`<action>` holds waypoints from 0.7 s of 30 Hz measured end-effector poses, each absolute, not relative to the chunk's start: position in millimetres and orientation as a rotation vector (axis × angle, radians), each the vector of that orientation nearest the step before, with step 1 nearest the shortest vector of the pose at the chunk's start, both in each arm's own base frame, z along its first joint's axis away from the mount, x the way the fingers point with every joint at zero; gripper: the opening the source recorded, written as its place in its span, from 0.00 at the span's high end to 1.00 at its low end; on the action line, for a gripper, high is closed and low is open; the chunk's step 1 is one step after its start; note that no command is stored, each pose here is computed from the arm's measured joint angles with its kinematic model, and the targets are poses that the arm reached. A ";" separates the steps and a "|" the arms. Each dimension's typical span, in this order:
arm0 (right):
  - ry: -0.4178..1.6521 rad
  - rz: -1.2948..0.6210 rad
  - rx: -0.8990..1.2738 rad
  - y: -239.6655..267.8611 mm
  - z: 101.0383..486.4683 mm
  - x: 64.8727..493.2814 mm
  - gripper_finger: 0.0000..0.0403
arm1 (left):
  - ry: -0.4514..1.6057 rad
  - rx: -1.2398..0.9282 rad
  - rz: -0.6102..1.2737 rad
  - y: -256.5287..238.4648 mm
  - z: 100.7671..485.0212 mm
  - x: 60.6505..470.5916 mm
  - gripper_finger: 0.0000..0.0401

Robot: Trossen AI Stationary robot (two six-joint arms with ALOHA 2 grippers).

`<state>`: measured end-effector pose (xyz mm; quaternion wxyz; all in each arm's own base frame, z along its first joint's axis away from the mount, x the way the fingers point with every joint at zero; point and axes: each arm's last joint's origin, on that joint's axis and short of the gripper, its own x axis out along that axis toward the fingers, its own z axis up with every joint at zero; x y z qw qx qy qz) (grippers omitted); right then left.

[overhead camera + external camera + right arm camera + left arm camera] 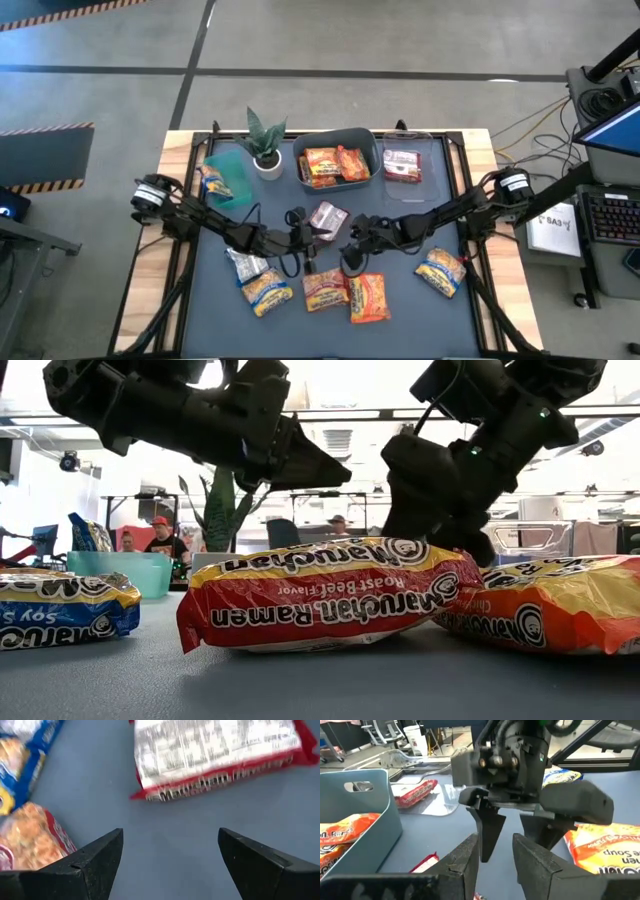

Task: Sort Maruchan noodles
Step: Put the red noodle pack into the transparent bin

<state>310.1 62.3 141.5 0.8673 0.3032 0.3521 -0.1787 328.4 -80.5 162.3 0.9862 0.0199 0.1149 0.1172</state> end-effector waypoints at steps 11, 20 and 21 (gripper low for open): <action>0.770 -0.310 0.551 68.2 150.0 303.7 0.23 | 0.402 0.130 0.239 -78.5 150.4 325.4 0.74; 0.708 -0.242 0.372 72.2 171.3 321.5 0.30 | 0.606 0.275 0.258 -69.5 149.7 309.5 0.73; 0.697 -0.245 0.350 72.6 174.0 324.5 0.31 | 0.616 0.276 0.260 -68.2 152.0 307.0 0.73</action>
